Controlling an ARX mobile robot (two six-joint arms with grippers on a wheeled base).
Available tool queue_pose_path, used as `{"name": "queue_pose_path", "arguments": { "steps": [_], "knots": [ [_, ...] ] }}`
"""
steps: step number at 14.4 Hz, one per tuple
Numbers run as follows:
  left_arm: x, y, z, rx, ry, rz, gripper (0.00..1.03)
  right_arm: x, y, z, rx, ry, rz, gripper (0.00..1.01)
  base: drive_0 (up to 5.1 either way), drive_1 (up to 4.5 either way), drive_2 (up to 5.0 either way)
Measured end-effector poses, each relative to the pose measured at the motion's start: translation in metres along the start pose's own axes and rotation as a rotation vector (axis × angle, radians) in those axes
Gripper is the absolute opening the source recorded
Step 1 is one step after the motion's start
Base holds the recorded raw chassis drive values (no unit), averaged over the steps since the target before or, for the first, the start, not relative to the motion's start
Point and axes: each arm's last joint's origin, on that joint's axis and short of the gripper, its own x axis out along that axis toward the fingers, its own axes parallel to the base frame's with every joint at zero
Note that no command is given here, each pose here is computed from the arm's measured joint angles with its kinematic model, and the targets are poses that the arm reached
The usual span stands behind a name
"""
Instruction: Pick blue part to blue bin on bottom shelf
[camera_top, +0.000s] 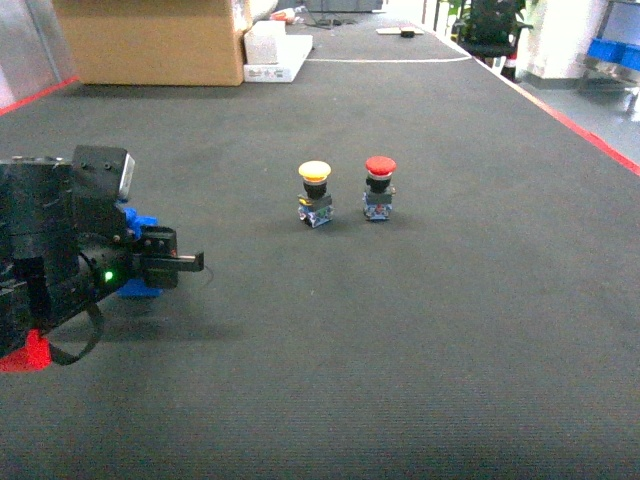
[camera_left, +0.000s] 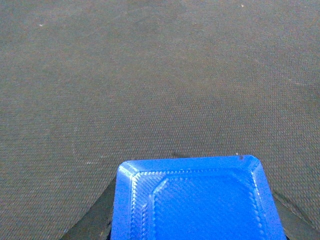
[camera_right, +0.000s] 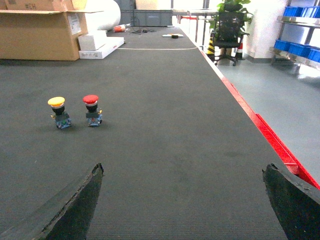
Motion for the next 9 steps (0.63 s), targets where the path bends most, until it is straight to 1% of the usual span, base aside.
{"name": "queue_pose_path", "arguments": {
  "steps": [1, 2, 3, 4, 5, 6, 7, 8, 9],
  "knots": [
    [-0.011, 0.002, 0.0, 0.002, -0.007, 0.0, 0.44, 0.0, 0.0, 0.0, 0.0, 0.0, 0.0, 0.98, 0.0, 0.0, 0.0],
    [-0.027, 0.004, 0.005, 0.006, -0.029, 0.008, 0.44, 0.0, 0.0, 0.0, 0.0, 0.0, 0.0, 0.98, 0.0, 0.0, 0.0],
    [-0.047, 0.007, 0.015, 0.014, -0.066, 0.018, 0.44, 0.0, 0.0, 0.0, 0.0, 0.0, 0.0, 0.98, 0.0, 0.0, 0.0],
    [-0.077, 0.012, 0.032, 0.01, -0.088, 0.025, 0.44, 0.0, 0.0, 0.0, 0.0, 0.0, 0.0, 0.98, 0.0, 0.0, 0.0],
    [-0.109, 0.014, 0.045, -0.012, -0.097, 0.031, 0.44, 0.0, 0.0, 0.0, 0.0, 0.0, 0.0, 0.98, 0.0, 0.0, 0.0],
    [-0.136, 0.015, 0.055, -0.036, -0.115, 0.042, 0.44, 0.0, 0.0, 0.0, 0.0, 0.0, 0.0, 0.98, 0.0, 0.0, 0.0],
    [-0.16, 0.015, 0.063, -0.062, -0.134, 0.052, 0.44, 0.0, 0.0, 0.0, 0.0, 0.0, 0.0, 0.98, 0.0, 0.0, 0.0],
    [-0.183, 0.014, 0.07, -0.073, -0.165, 0.067, 0.44, 0.0, 0.0, 0.0, 0.0, 0.0, 0.0, 0.98, 0.0, 0.0, 0.0],
    [-0.205, 0.013, 0.076, -0.095, -0.192, 0.076, 0.44, 0.0, 0.0, 0.0, 0.0, 0.0, 0.0, 0.98, 0.0, 0.0, 0.0]
  ]
}}
